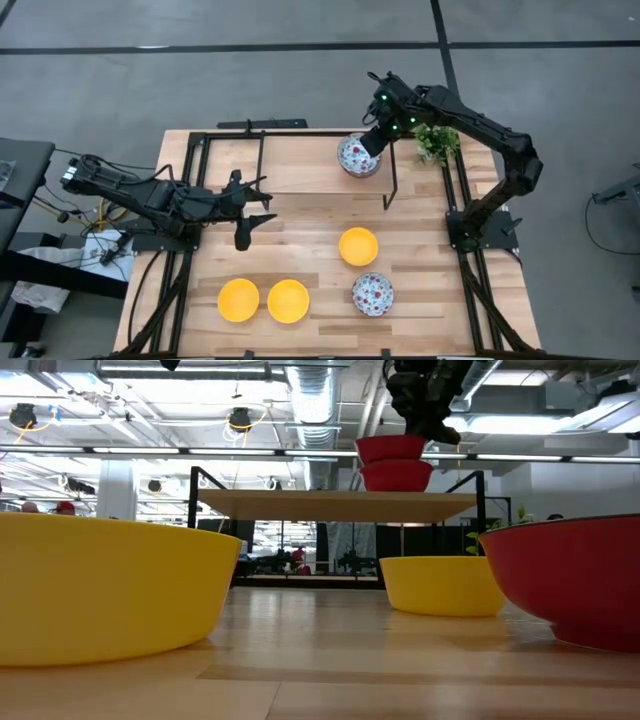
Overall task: Pick & Place Mini bowls
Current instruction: Stack the left red bowl on the red bowl on the shelf
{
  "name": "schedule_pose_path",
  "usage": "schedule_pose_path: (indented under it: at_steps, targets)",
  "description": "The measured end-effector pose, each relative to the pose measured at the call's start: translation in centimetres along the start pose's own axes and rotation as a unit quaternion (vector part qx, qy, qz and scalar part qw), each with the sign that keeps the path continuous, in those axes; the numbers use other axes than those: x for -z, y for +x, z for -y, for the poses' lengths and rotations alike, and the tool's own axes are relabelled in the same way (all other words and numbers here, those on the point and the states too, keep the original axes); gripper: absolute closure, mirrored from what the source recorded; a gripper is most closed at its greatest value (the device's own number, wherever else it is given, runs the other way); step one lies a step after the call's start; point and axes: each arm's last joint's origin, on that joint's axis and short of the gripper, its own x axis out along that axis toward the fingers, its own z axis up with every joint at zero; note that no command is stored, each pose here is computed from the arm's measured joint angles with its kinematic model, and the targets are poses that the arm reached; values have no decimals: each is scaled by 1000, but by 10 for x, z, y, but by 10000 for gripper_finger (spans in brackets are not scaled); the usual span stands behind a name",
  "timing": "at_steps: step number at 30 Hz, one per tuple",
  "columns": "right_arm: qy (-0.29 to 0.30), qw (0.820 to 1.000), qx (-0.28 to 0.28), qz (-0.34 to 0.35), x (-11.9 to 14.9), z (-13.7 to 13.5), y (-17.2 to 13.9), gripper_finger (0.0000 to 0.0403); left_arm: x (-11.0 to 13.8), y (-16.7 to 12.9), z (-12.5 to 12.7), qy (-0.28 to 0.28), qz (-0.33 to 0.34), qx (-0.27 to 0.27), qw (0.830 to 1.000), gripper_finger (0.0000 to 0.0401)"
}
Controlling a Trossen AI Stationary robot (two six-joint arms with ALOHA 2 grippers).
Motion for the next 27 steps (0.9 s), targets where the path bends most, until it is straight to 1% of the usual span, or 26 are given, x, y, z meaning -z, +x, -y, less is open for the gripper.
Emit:
schedule_pose_path:
  at_steps: [22,27]
  targets:
    - [-2,1000,4,-13,2,1,1,403,-1,0,0,0,3,0,1000,185]
    - [-13,999,6,-30,1,-1,12,403,-1,0,0,-1,6,0,1000,187]
